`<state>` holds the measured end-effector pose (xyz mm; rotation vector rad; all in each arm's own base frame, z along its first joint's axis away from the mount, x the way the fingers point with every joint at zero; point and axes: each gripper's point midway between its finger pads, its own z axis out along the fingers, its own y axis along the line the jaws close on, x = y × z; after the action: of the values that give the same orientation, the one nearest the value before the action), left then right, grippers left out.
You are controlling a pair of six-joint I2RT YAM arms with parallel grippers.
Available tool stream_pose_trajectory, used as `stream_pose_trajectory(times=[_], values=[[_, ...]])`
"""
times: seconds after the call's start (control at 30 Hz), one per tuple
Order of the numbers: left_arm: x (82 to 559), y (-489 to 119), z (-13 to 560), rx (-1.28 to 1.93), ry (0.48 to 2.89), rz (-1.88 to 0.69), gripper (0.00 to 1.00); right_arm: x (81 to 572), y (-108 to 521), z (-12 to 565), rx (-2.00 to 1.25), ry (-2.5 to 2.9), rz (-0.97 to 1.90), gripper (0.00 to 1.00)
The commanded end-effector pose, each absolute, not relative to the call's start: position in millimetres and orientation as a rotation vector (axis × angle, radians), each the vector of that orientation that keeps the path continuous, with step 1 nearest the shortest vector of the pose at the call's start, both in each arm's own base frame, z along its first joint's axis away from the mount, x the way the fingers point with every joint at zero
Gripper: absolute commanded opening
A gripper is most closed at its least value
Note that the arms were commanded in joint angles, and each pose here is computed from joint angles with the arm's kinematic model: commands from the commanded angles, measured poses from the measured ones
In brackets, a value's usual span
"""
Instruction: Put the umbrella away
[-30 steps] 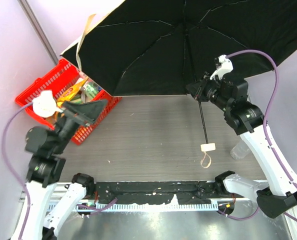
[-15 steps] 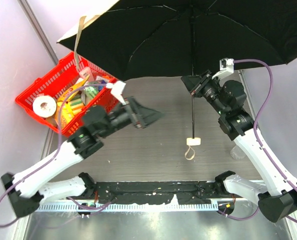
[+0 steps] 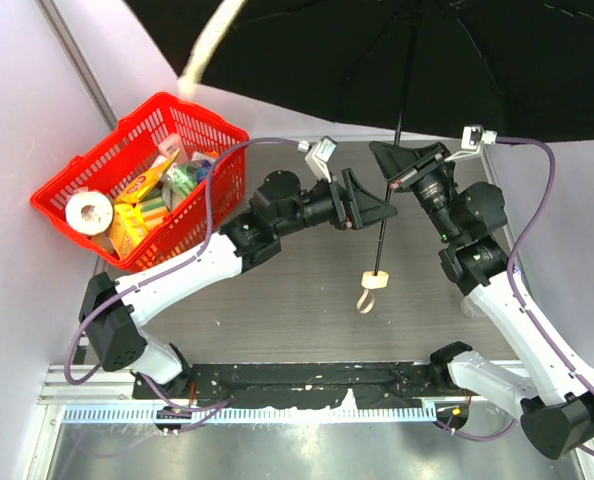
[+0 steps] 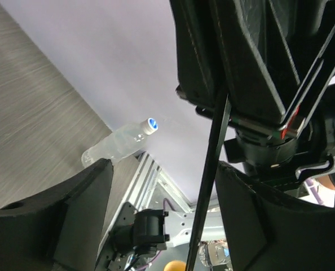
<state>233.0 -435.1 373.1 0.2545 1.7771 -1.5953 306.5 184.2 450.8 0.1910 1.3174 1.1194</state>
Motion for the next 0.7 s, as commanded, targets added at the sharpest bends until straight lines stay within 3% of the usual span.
stream_pose_trajectory(times=[0.0,0.13,0.37,0.5,0.53,0.6,0.67], values=[[220.8,-445.5,417.7,0.375,1.612,-1.67,0.65,273.2,173.1,515.5,0.119,1.069,1.179,0.01],[225.6,-449.0,414.1,0.391,1.636,-1.626,0.5,271.7,177.6,516.1,0.085,1.082,1.184,0.01],[244.7,-431.4,421.0,0.371,1.636,-1.402,0.0,281.0,178.5,506.5,0.075,1.198,1.1,0.01],[258.2,-408.5,412.9,0.342,1.662,-1.142,0.0,305.1,183.2,476.9,0.058,1.428,0.961,0.27],[260.2,-404.7,411.8,0.351,1.655,-1.087,0.0,308.0,183.5,474.3,0.044,1.453,0.935,0.41],[263.4,-397.1,412.6,0.343,1.646,-1.0,0.0,317.6,181.5,461.1,0.059,1.548,0.869,0.55],[267.1,-390.0,414.5,0.336,1.633,-0.918,0.0,327.0,170.6,449.3,0.13,1.629,0.784,0.63]])
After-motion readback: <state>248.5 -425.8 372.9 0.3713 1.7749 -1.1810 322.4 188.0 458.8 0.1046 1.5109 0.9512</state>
